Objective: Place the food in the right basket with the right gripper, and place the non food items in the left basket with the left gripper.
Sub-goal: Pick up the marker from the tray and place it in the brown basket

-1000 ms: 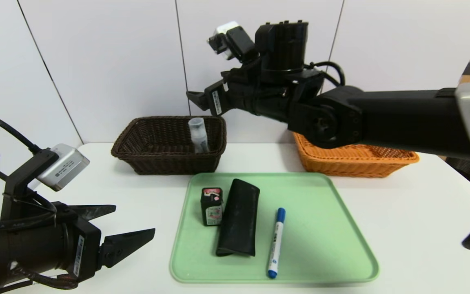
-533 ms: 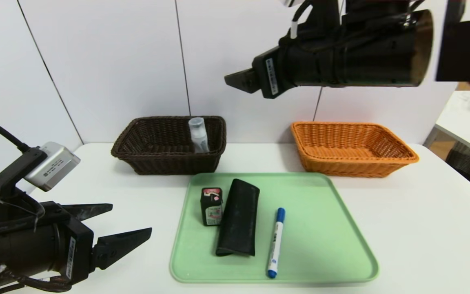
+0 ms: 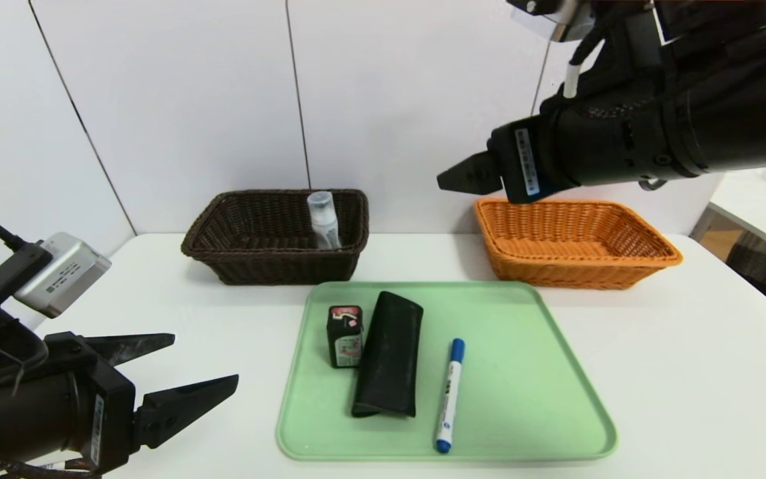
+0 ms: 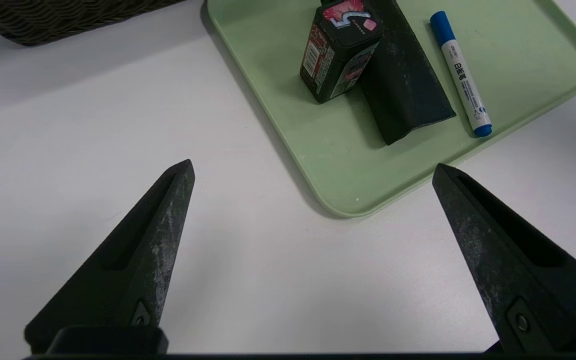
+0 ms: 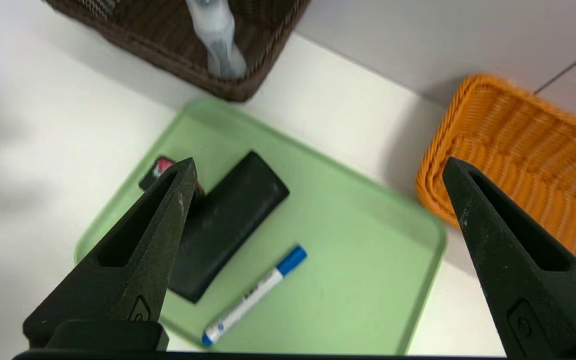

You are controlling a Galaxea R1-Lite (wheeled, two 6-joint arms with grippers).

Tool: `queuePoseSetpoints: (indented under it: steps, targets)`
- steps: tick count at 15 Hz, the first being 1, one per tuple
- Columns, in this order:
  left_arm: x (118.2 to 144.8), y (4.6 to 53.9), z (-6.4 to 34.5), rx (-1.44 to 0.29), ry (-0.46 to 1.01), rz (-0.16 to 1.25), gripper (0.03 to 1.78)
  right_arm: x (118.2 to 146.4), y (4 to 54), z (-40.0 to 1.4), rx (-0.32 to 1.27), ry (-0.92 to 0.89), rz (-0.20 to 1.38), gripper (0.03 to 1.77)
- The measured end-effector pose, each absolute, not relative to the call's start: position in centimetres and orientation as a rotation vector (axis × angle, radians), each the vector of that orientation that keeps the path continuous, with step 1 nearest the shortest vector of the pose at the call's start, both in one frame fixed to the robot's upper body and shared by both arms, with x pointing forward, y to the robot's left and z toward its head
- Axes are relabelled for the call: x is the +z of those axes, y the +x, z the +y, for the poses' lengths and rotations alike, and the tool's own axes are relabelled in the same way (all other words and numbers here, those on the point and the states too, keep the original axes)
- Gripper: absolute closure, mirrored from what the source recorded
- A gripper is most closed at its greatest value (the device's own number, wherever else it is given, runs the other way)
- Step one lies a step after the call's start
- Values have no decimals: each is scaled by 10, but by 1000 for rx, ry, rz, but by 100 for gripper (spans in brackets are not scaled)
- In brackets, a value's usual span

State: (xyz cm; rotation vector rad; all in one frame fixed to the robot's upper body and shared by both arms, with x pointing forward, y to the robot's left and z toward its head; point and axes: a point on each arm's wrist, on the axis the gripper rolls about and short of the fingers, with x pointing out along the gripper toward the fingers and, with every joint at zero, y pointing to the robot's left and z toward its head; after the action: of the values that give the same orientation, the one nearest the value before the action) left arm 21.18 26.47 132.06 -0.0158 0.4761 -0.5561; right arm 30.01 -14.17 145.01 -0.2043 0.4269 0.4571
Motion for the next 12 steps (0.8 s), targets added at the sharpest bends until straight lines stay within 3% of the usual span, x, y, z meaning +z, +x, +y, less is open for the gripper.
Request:
queuePoseSetpoints:
  steps: [8, 12]
  targets:
    - [1321, 204, 269, -557, -21, 453, 12, 1405, 254, -191, 431, -289, 568, 11]
    - [1322, 203, 270, -556, -22, 445, 12, 1389, 238, -216, 394, -257, 531, 11]
